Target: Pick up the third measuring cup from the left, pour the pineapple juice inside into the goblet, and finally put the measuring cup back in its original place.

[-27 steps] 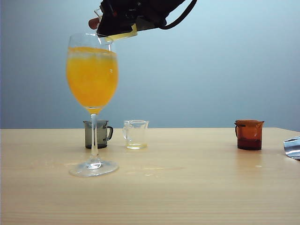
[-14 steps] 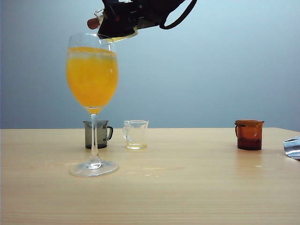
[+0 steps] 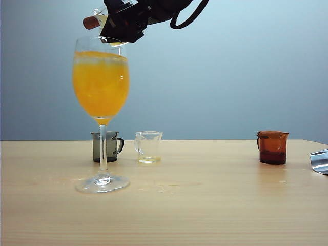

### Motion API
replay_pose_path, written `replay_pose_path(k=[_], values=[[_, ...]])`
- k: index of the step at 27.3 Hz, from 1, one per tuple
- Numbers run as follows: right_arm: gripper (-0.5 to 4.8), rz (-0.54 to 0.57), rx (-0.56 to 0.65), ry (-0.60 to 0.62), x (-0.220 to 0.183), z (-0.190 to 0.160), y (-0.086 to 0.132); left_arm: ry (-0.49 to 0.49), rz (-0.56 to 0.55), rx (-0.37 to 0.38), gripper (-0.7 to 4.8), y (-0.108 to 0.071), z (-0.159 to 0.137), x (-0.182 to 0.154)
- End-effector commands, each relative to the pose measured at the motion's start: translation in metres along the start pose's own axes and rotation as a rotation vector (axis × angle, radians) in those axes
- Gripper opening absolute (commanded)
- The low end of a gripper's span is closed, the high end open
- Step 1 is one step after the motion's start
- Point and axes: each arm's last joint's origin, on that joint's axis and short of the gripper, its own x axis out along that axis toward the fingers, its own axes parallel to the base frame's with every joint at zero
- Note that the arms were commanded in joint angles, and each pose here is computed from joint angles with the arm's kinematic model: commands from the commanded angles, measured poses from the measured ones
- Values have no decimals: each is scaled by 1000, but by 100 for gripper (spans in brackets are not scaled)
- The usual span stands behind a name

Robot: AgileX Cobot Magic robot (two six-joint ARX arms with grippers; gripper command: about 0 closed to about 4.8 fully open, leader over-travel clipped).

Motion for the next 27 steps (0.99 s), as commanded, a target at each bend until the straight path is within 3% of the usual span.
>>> replay_pose_path(k=[1,27], values=[[93,-33,-36,-33,-2,6,-4,-19,-6,6,-5,-1,3,-1],[93,-36,-171,-30,-2,6,-5,-12,-6,3,-5,-1,2,-1]])
